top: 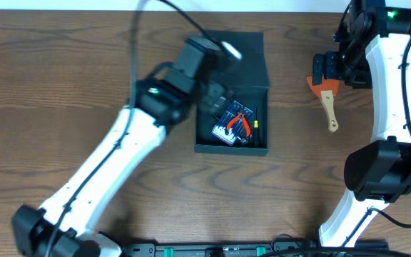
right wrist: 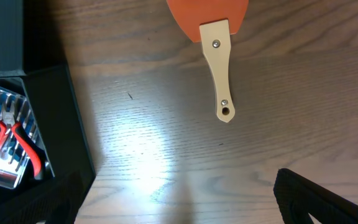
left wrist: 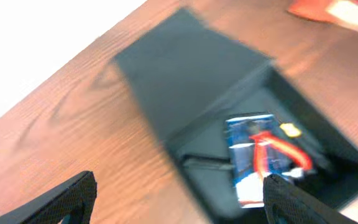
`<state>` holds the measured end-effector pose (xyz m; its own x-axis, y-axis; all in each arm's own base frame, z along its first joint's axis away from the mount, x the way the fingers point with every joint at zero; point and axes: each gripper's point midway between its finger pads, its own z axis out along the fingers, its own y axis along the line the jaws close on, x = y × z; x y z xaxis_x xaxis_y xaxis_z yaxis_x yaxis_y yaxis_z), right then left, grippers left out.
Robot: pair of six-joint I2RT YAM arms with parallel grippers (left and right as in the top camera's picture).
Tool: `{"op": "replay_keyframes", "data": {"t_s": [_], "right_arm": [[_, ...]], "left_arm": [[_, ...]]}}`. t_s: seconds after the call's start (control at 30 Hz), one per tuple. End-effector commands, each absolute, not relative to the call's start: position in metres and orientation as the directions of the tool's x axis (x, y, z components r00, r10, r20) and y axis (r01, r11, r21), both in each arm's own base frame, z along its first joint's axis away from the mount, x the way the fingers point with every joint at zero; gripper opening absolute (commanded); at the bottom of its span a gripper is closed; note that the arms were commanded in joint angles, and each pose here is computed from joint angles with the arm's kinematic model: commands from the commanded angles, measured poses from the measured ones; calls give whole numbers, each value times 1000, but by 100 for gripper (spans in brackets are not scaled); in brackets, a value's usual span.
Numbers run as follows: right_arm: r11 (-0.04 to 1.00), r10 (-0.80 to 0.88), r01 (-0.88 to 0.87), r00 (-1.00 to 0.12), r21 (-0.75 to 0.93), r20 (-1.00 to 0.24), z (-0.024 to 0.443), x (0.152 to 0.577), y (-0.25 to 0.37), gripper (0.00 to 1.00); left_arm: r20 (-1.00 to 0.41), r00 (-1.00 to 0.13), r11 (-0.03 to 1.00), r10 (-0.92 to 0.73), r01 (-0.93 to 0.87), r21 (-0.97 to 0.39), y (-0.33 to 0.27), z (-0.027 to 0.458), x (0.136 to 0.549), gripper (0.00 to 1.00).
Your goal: Pack container
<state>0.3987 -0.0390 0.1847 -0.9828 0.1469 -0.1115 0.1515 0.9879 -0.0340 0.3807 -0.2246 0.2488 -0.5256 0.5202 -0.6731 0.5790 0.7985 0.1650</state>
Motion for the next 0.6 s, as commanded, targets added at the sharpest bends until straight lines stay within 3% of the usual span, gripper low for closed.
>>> {"op": "replay_keyframes", "data": {"t_s": [0.0,0.2,0.23,0.33,0.57], "right_arm": [[985,164,170,-977,-33,-137,193,399,-41,99],[985,164,170,-977,-33,-137,193,399,-41,99],[985,164,170,-977,-33,-137,193,399,-41,99],[985,164,170,-977,-33,-137,193,399,-41,99],[984,163,172,-976,-47,-145,194,401,-44,99]], "left_arm": [[-656,-705,960,270,253,124,-147,248,400,84],[-504,-859,987,-91,-145,69,-35,219,381,84],[-485,-865,979,-132,-190,73,-18,216,378,89],[-448,-869,957,-211,-277,87,18,211,368,98],[-409,-865,927,-291,-360,102,52,207,355,99]]}}
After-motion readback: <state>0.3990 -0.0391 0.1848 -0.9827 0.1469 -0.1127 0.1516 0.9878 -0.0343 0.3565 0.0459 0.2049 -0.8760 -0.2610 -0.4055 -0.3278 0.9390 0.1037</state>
